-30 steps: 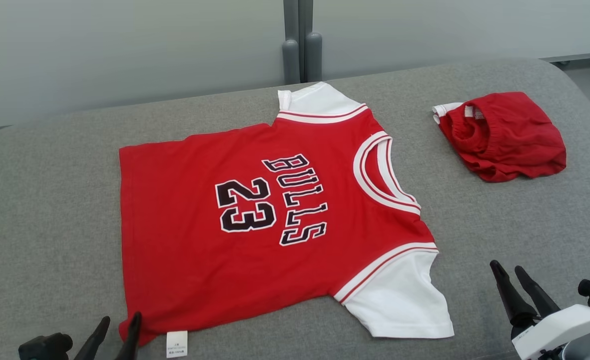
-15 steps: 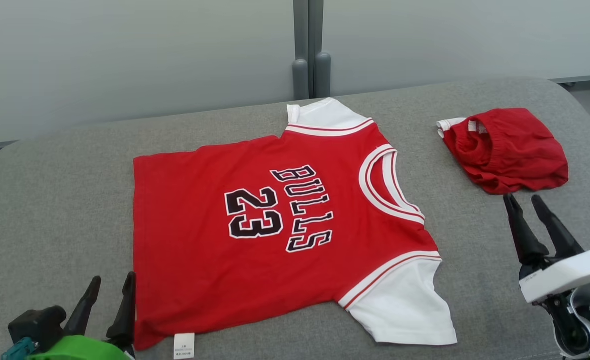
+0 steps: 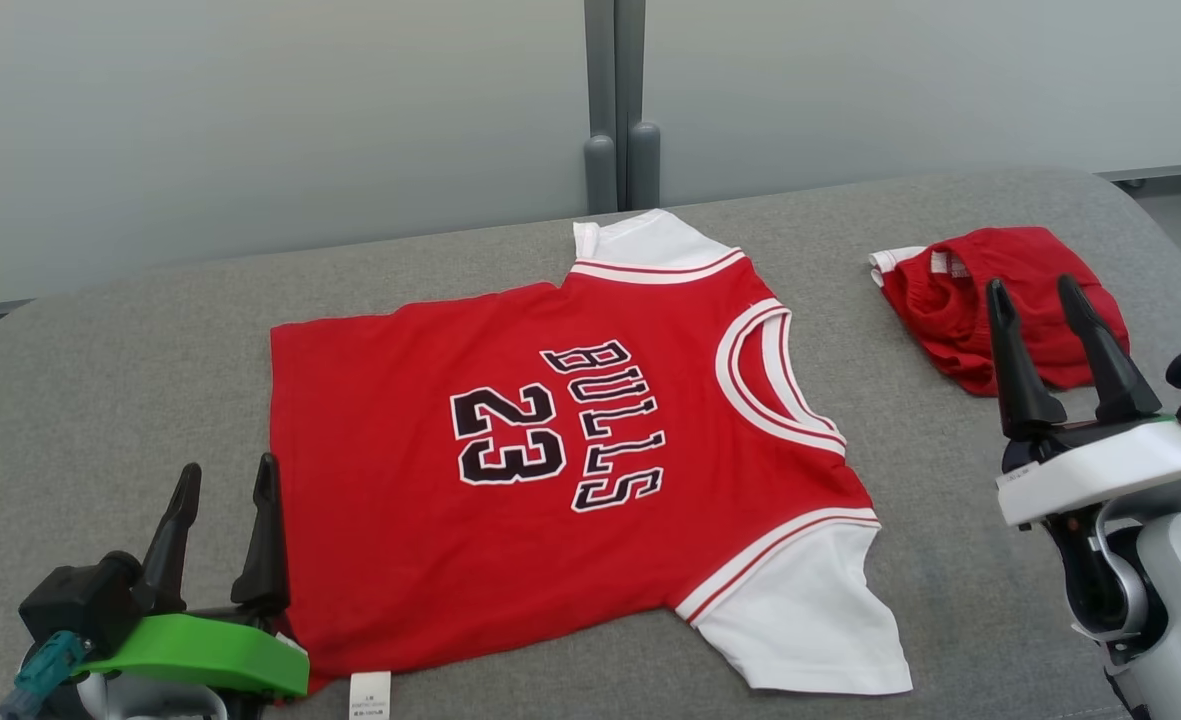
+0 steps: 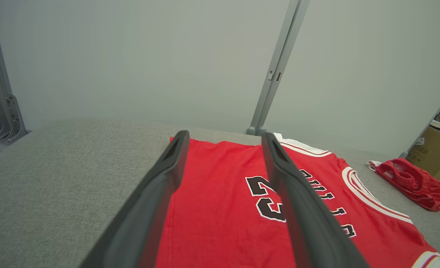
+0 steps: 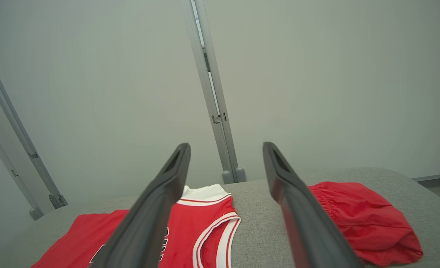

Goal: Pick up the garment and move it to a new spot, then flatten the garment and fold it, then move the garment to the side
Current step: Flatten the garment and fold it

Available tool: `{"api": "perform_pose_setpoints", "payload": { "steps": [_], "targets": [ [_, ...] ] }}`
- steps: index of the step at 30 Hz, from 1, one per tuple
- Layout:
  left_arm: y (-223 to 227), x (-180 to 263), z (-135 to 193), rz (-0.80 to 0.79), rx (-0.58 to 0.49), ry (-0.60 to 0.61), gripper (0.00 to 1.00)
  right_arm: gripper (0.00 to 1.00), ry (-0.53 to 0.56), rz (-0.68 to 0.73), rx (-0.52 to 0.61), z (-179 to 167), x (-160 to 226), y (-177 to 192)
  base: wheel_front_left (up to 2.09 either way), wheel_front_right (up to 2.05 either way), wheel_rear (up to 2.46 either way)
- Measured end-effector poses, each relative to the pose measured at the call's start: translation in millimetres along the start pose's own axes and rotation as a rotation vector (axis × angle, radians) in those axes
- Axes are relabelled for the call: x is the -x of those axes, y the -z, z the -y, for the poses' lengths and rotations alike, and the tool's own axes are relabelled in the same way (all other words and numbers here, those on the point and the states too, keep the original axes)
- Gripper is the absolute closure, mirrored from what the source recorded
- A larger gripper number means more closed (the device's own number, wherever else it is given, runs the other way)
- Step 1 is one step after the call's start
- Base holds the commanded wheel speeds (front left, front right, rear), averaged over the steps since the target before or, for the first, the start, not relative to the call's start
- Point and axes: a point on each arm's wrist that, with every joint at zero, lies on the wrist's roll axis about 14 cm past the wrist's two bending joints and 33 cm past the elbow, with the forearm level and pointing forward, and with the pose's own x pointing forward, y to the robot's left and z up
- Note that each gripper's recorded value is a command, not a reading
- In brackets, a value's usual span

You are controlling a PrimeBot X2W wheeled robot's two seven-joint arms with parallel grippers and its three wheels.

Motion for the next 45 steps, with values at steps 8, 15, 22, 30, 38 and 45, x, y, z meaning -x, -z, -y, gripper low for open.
{"api": "perform_pose_setpoints", "payload": {
  "steps": [8, 15, 22, 30, 38, 45],
  "targets": [
    [5, 7, 6, -0.004, -0.018, -0.015, 0.00, 0.00, -0.030, 0.043, 0.021, -30, -6, -5, 0.00, 0.00, 0.00],
    [18, 18, 3, -0.042, -0.031, -0.037, 0.00, 0.00, -0.056, -0.016, 0.048, -46, 1, 19, 0.00, 0.00, 0.00],
    [22, 21, -4, -0.049, -0.030, -0.071, 0.00, 0.00, -0.043, -0.066, 0.054, -51, 11, 39, 0.00, 0.00, 0.00],
    [23, 26, -10, -0.052, -0.054, -0.093, 0.00, 0.00, -0.015, -0.118, 0.042, -50, 19, 56, 0.00, 0.00, 0.00],
    [21, 26, -13, -0.042, -0.054, -0.109, 0.00, 0.00, -0.003, -0.119, 0.050, -48, 19, 58, 0.00, 0.00, 0.00],
    [21, 26, -13, -0.043, -0.049, -0.116, 0.00, 0.00, 0.008, -0.118, 0.059, -46, 17, 58, 0.00, 0.00, 0.00]
  ]
}}
